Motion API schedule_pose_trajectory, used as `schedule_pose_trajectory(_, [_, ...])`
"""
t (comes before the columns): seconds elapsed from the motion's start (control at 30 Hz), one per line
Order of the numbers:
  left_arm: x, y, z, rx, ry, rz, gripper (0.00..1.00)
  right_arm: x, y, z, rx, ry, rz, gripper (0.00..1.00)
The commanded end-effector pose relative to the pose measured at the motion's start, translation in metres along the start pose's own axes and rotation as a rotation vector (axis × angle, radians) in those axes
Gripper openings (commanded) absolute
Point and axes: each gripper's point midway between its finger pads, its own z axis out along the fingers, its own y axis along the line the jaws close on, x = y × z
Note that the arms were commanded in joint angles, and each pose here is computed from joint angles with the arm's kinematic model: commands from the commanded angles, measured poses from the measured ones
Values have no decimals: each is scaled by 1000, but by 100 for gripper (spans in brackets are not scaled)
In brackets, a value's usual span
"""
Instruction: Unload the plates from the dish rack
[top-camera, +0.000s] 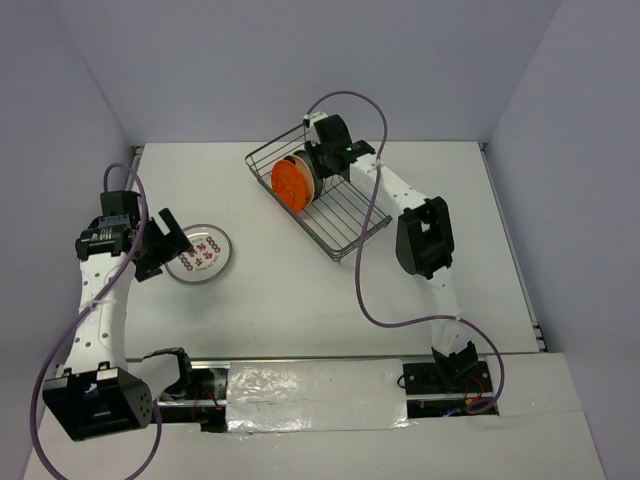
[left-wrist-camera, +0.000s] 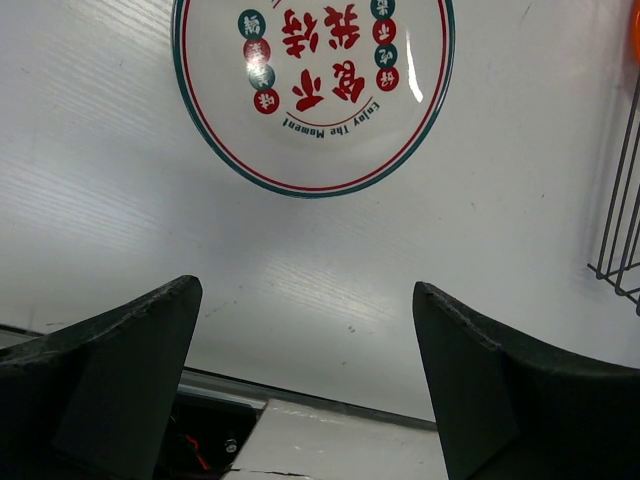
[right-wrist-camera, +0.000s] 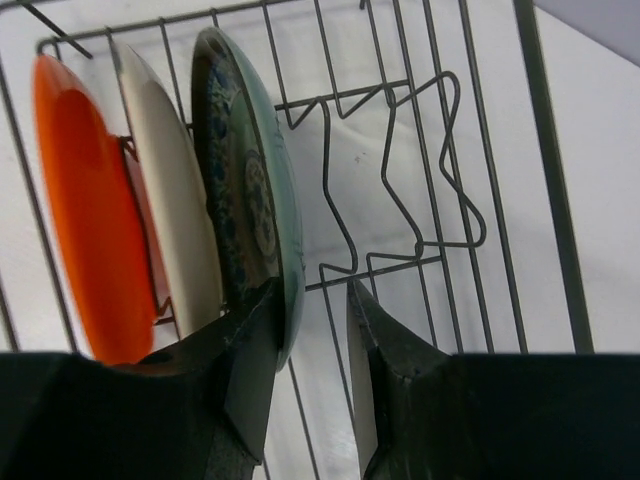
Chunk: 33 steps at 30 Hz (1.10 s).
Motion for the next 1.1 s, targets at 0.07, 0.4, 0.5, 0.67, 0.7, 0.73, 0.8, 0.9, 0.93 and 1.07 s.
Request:
schedule_pose_trajectory(0.07, [-2, -3, 0, -9, 4, 58, 99, -23, 1, 3, 45, -96, -43, 27])
schedule_pose_trajectory(0.4, [-22, -15, -10, -4, -32, 79, 99, -74, -38, -67, 347, -231, 26, 0])
schedule_pose_trajectory(0.5, [-36, -27, -16, 27, -56, 78, 99, -89, -60, -101, 460, -232, -2, 0])
schedule_pose_trajectory(0.67, [-65, -84, -35, 268, -106, 131, 100, -125, -99, -202, 649, -319, 39, 0])
schedule_pose_trajectory(0.7, [-73, -116, -51, 411, -142, 182, 99, -120, -101, -217, 655, -299, 54, 0])
schedule_pose_trajectory(0.73, [-77, -132, -61, 483, -166, 209, 99, -125, -101, -243, 629, -346, 122, 0])
schedule_pose_trajectory(0.8, [-81, -177, -92, 727, -224, 292, 99, -123, -79, -254, 490, -356, 142, 0])
schedule_pose_trajectory(0.9, [-78, -214, -125, 984, -255, 366, 99, -122, -24, -264, 122, -381, 195, 0])
schedule_pose_trajectory(0.93, [-76, -220, -129, 1025, -245, 356, 100, -119, -2, -264, -25, -367, 183, 0])
schedule_pose_trajectory(1.07, [-71, -232, -143, 1170, -278, 393, 99, -108, 92, -285, -608, -280, 196, 0])
